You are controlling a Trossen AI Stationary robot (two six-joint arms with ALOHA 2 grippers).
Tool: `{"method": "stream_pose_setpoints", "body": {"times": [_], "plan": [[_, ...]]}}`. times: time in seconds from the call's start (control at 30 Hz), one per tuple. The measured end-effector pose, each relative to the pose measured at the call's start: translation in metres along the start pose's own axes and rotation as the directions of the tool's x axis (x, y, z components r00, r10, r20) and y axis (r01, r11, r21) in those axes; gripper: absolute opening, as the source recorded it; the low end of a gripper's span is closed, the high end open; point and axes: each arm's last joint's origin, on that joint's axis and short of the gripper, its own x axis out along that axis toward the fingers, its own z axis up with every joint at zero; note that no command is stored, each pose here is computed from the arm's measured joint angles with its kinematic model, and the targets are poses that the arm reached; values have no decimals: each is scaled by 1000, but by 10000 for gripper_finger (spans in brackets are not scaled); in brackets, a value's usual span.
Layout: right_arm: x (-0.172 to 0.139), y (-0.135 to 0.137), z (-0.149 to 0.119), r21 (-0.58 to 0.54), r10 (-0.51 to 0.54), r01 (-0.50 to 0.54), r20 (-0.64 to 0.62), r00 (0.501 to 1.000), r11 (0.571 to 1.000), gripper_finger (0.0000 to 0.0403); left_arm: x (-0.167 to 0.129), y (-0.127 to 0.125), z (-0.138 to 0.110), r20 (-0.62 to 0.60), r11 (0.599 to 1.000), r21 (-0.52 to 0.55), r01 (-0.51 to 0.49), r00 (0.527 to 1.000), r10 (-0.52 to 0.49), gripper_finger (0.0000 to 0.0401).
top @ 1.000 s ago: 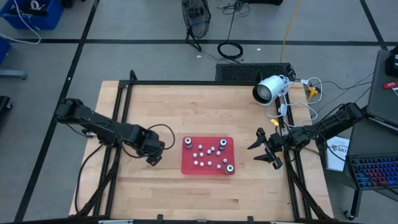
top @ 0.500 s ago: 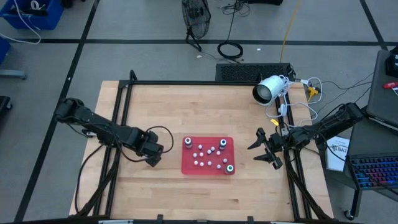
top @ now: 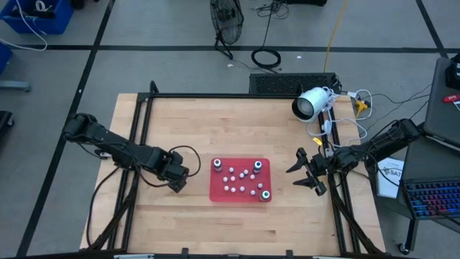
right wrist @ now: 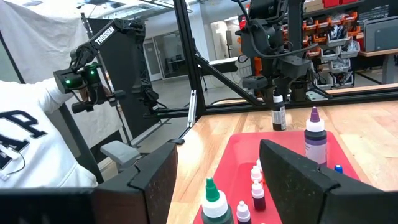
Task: Pick & Place food coloring
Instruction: Put the large black food coloring bottle into the pink bin
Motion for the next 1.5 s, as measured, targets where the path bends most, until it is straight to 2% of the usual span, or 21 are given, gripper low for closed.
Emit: {"method": "stream_pose_setpoints", "body": {"times": [0.37,0.57,0.7,0.9,1.03,1.17,1.3,1.5], "plan": [[0,0,0,0,0,0,1,1000,1000,219,3,0,1,23,1000,0,-2,1000,2,167],[0,0,0,0,0,0,0,1000,1000,217,9,0,1,36,998,63,12,999,-14,154],[0,0,0,0,0,0,0,1000,1000,216,-2,-7,7,85,991,134,27,996,-39,151],[0,0,0,0,0,0,0,1000,1000,217,-54,-28,22,266,960,260,103,948,-174,150],[0,0,0,0,0,0,0,1000,1000,215,-101,-39,29,362,925,336,178,882,-301,148],[0,0,0,0,0,0,0,1000,1000,216,-125,-51,39,406,904,389,175,849,-339,148],[0,0,0,0,0,0,0,1000,1000,217,-123,-72,52,382,884,458,97,876,-294,147],[0,0,0,0,0,0,1,1000,1000,216,-88,-116,73,273,802,597,12,937,-217,147]]}}
